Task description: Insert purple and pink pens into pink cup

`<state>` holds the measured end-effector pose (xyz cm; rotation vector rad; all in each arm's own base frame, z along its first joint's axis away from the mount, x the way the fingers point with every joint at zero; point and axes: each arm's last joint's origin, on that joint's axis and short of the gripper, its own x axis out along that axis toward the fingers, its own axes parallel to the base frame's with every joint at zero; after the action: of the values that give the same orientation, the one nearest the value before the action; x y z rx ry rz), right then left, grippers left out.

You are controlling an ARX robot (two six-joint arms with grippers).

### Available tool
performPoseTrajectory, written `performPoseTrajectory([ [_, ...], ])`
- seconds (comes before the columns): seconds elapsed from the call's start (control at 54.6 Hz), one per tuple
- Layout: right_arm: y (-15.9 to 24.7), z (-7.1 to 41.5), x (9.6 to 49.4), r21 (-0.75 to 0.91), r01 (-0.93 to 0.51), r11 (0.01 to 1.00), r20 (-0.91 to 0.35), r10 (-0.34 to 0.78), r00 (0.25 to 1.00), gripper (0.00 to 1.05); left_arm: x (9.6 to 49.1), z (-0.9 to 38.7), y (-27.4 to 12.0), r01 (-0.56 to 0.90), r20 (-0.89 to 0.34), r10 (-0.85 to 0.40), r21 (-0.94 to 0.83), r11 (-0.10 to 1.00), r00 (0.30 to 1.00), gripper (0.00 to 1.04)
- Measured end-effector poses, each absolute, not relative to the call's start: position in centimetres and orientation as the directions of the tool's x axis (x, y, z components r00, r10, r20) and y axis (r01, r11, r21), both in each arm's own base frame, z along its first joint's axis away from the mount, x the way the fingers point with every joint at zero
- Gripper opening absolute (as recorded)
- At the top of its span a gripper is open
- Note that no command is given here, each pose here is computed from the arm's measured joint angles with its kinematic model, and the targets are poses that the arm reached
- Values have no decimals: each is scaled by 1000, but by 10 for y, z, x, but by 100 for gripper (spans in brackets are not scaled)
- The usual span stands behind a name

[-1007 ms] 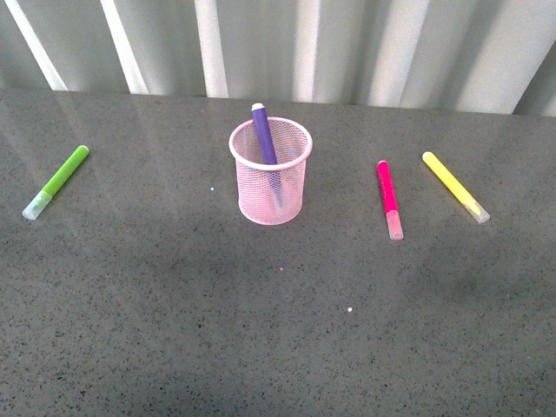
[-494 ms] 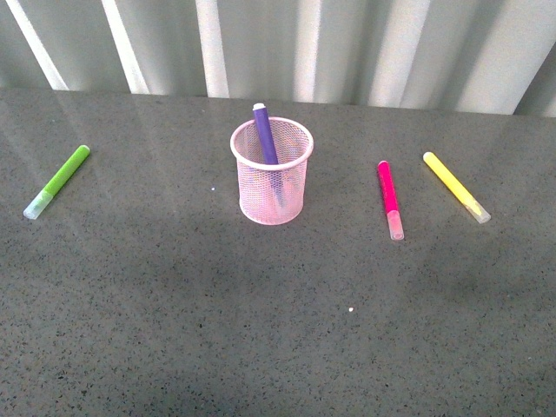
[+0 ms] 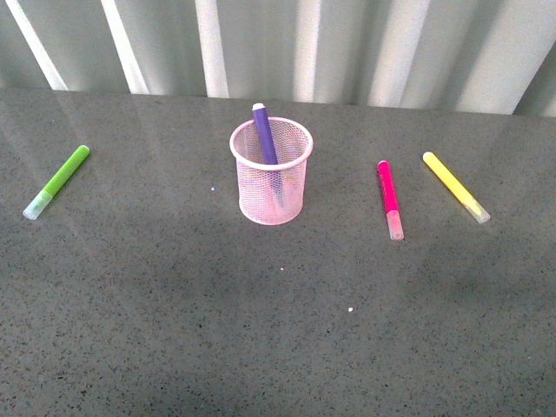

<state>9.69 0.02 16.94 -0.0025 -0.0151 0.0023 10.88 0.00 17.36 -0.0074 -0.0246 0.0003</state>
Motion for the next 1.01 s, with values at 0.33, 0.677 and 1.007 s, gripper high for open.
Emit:
performPoseTrajectory([
  [0.33,0,169,97,-2,-2,1000,15,2,1000,98,97,170,0,0,19,0,-7,1000,1000,4],
  [0.677,0,169,97,-2,-2,1000,15,2,1000,98,97,170,0,0,19,0,-7,1000,1000,73],
  [1.007,-49,255,186,93,203,975,153,-215,964,98,97,171,0,0,19,0,-5,1000,1000,98],
])
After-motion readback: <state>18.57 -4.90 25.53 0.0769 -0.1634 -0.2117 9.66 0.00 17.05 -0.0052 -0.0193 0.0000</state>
